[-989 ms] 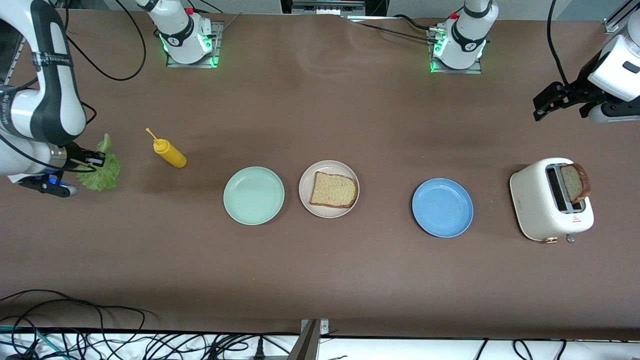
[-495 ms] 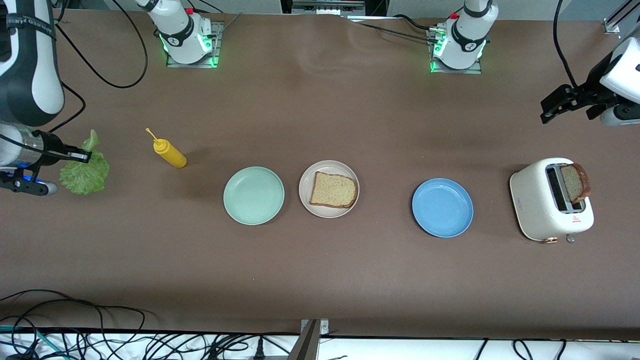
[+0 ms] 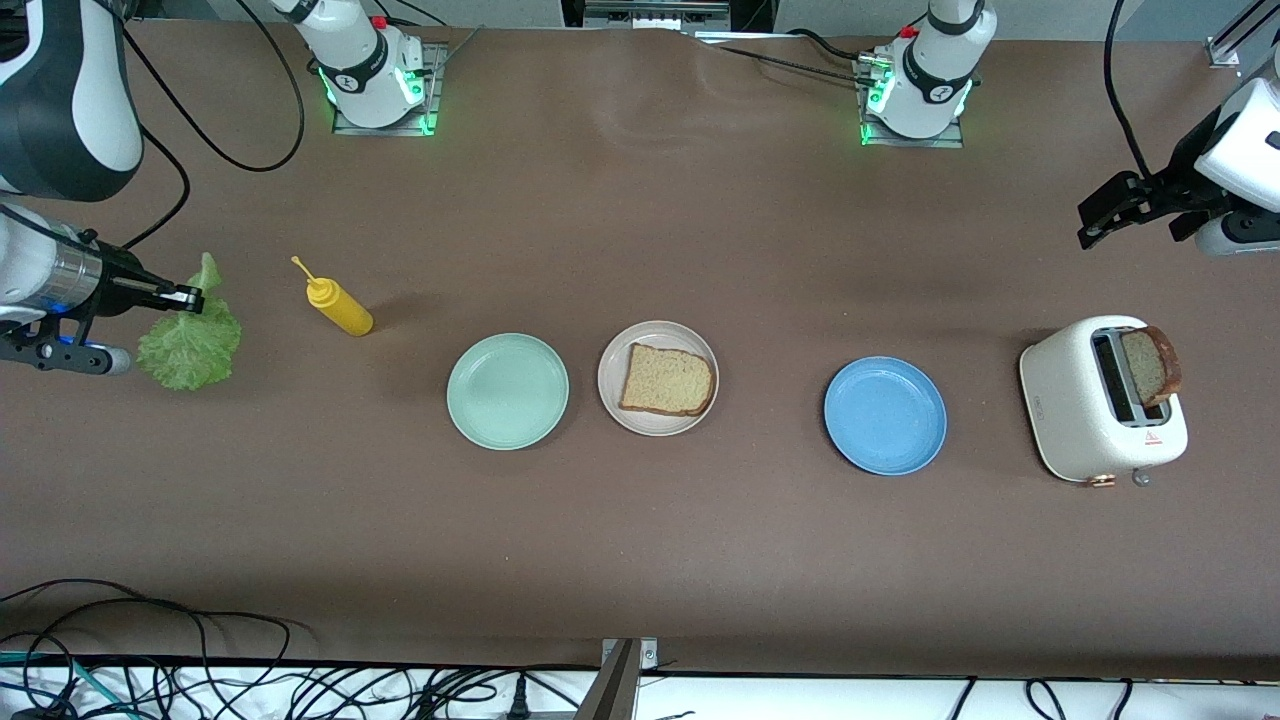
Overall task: Make sandwich on beige plate with both arms
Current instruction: 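Lift the green lettuce leaf off the table with the right gripper, then carry the lettuce leaf over the toast on the beige plate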
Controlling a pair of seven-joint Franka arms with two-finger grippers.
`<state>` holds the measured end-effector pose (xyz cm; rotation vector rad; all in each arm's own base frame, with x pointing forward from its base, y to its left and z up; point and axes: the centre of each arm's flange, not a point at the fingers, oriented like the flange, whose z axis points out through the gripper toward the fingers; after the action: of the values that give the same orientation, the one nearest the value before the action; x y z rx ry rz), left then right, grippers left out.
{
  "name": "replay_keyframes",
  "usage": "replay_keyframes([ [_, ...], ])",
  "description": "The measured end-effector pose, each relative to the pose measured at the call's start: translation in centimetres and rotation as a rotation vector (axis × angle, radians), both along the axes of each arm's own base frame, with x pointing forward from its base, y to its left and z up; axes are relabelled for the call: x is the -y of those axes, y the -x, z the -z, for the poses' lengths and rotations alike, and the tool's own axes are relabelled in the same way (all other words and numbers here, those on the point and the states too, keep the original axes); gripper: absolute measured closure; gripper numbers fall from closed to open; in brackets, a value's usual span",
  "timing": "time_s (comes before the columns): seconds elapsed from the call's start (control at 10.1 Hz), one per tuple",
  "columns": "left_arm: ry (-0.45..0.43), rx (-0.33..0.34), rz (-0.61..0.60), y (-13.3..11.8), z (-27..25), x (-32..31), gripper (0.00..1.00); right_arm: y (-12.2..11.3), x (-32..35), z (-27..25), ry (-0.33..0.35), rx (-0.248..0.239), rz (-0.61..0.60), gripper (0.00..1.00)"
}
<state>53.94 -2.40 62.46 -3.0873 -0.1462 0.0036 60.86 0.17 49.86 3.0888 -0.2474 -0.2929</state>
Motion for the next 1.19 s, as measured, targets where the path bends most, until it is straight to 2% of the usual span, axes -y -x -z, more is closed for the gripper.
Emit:
replay_keyframes([
  [0.3,0.000,0.000,-0.007,0.0,0.0,-0.4,0.00,-0.3,-4.8,-0.4,-0.018,0.038,-0.001,0.93],
  [0.79,0.000,-0.001,-0.012,-0.1,0.0,-0.6,0.00,-1.7,-19.9,3.7,-0.073,0.177,-0.032,0.93],
  [0.99,0.000,-0.001,-0.014,-0.2,0.1,-0.7,0.00,-1.9,-25.0,6.6,-0.101,0.229,-0.009,0.93],
  [1.19,0.000,-0.002,-0.014,-0.2,0.1,-0.8,0.00,-1.6,-28.3,9.1,-0.114,0.238,0.004,0.93],
])
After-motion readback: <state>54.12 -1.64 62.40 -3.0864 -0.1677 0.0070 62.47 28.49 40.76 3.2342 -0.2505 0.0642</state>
